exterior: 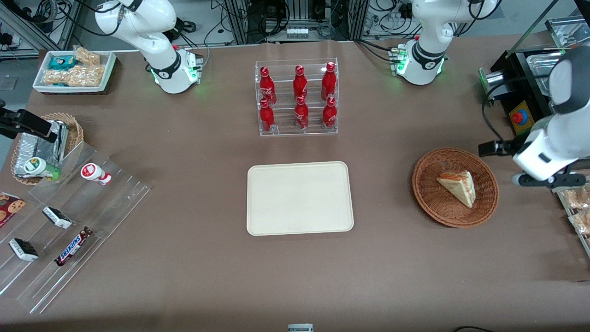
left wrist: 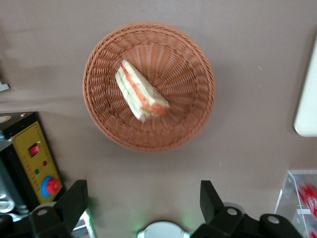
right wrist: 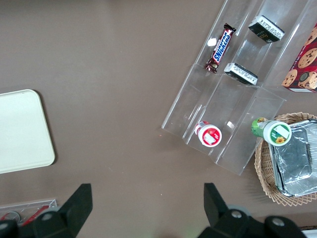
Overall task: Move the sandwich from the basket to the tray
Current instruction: 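Move the left gripper over the sandwich in the wicker basket and lower, then close the left gripper on the wrapped sandwich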
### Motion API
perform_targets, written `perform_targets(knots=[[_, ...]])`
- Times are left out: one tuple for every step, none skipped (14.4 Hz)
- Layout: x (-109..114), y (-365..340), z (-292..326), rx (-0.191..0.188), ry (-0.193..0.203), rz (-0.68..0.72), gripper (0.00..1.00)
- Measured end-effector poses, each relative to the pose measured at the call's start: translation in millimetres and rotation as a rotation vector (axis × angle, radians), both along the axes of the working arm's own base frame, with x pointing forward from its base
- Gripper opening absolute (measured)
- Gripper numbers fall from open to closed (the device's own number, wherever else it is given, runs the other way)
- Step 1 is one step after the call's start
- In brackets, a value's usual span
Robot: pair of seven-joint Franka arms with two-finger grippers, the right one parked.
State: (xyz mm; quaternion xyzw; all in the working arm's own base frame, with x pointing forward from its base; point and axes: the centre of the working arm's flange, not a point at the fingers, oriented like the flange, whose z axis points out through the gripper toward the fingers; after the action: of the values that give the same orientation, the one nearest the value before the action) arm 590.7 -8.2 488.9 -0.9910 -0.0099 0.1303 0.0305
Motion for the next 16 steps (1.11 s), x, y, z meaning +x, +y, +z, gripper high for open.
perform_targets(knots=[[-0.7, 3.7, -20.1, 0.004, -0.005, 0.019, 1.0], [-2.8, 8.2, -39.7, 0.007, -0.015, 0.038, 1.0], [-5.8, 13.8, -58.9, 0.011, -0.031, 0.064, 1.0], [-9.8, 19.9, -77.5, 0.016, -0.052, 0.101, 1.0], [-14.3, 26.1, -95.2, 0.025, -0.075, 0.158, 1.0], [-18.8, 32.1, -111.9, 0.036, -0.1, 0.227, 1.0], [-23.0, 36.4, -128.1, 0.046, -0.131, 0.298, 1.0], [-27.6, 39.4, -143.0, 0.053, -0.161, 0.369, 1.0], [-32.8, 42.3, -156.5, 0.057, -0.183, 0.448, 1.0], [-38.2, 46.2, -168.4, 0.053, -0.2, 0.54, 1.0], [-43.2, 49.5, -178.7, 0.045, -0.215, 0.626, 1.0], [-48.5, 52.1, -188.6, 0.039, -0.231, 0.702, 1.0], [-53.2, 53.3, -197.8, 0.034, -0.246, 0.765, 1.0], [-57.4, 53.6, -207.0, 0.026, -0.254, 0.828, 1.0], [-60.1, 53.6, -215.3, 0.019, -0.254, 0.88, 1.0], [-61.6, 53.8, -223.5, 0.017, -0.249, 0.921, 0.94]])
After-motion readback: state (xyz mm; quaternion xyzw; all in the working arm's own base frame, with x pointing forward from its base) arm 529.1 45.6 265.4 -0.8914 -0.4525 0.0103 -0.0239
